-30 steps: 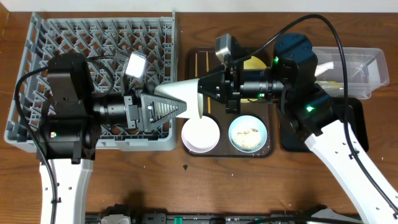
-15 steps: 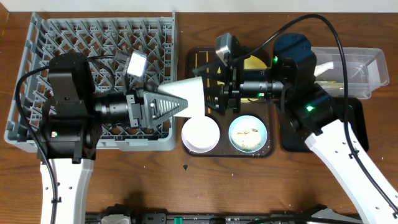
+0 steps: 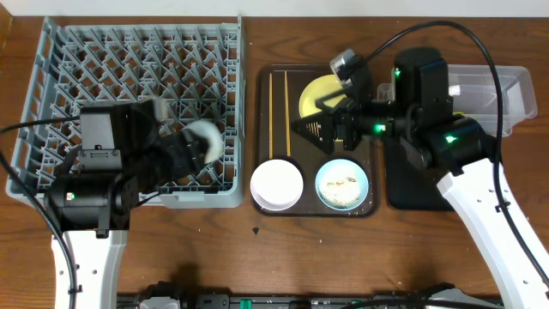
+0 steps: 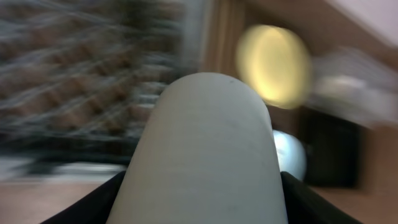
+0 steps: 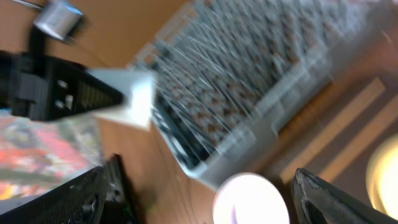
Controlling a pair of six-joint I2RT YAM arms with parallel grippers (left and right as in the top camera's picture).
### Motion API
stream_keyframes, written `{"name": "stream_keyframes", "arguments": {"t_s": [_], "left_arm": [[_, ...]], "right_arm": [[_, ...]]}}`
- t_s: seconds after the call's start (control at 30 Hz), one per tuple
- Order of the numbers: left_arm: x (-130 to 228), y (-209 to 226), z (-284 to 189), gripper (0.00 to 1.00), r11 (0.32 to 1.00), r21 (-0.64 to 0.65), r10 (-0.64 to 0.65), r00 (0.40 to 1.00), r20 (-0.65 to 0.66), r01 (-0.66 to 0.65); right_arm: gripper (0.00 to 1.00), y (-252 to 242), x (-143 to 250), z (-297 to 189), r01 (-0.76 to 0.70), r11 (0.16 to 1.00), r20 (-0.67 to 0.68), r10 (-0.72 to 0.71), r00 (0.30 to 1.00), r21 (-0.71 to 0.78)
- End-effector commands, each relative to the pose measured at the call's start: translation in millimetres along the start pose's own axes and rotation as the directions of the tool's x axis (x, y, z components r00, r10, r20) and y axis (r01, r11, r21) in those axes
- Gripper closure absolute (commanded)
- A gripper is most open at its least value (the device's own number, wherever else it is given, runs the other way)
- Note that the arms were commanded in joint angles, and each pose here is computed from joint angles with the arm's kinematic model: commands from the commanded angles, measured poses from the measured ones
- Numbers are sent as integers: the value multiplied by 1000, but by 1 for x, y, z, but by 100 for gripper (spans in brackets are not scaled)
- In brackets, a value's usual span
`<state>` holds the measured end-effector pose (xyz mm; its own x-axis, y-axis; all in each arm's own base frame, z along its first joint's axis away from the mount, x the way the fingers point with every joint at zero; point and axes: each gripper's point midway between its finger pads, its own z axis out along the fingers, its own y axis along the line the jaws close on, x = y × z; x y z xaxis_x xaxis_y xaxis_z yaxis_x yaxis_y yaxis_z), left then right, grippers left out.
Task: Sort waste into correct bins and load items into the dishwasher
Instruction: 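Lower the cup into the dish rack with the left gripper and release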
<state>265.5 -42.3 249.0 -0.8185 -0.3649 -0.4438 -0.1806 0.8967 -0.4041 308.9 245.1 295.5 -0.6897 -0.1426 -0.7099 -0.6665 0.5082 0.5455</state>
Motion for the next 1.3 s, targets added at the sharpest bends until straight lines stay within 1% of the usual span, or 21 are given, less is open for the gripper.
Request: {"name": "stream_keyframes", "arguments": {"t_s": [0.0,0.1,0.33,0.47,0.6,0.67,0.77,0.83,0.87,0.9,0.93,0.97,1.03,1.07,1.2,1.23,1.27], "left_arm": [[-25,73,-18,42,911,-403,-28,987,159,91],[-26,98,-22,42,858,-490,-78,982,170,153],[-28,139,-2,42,782,-559,-235,961,143,274],[-24,150,22,42,772,-569,-303,951,65,284],[-20,161,45,41,761,-584,-345,939,3,282],[-19,165,54,35,755,-595,-356,934,-20,275],[-15,170,66,33,747,-610,-371,927,-54,263],[-13,173,71,31,743,-618,-379,923,-71,258],[-12,173,73,28,744,-617,-383,920,-80,256],[-11,171,75,25,751,-607,-388,917,-88,259],[-10,169,76,17,758,-597,-391,915,-93,263],[-11,166,77,13,764,-587,-393,915,-95,267],[-11,164,74,9,768,-581,-391,916,-91,270],[-12,163,71,7,769,-579,-389,917,-86,272],[-21,155,55,6,781,-558,-369,928,-47,281],[-24,150,50,6,793,-542,-357,933,-41,280],[-27,142,46,6,820,-507,-333,942,-46,265]], "right_arm": [[9,-20,7,-1,6,987,-18,-3,1000,161],[9,-21,18,2,3,980,-57,8,998,199],[7,-12,28,9,18,982,-94,0,996,190],[7,-7,30,12,27,983,-105,-9,994,180],[7,-9,32,13,35,978,-111,-12,994,207],[7,-10,32,13,35,977,-111,-12,994,210],[7,-10,32,13,35,977,-111,-12,994,210],[7,-10,32,13,36,977,-111,-12,994,211],[7,-10,32,13,35,977,-111,-12,994,211],[7,-10,33,13,35,977,-112,-11,994,212],[7,-10,33,13,34,977,-114,-10,993,212],[7,-10,33,13,34,977,-114,-9,993,213],[2,-10,34,13,32,977,-116,-8,993,213],[1,-10,34,13,32,976,-117,-7,993,213],[1,-11,35,13,31,976,-120,-5,993,214],[1,-11,35,13,31,976,-120,-5,993,214],[1,-10,35,13,31,976,-120,-5,993,214]]}}
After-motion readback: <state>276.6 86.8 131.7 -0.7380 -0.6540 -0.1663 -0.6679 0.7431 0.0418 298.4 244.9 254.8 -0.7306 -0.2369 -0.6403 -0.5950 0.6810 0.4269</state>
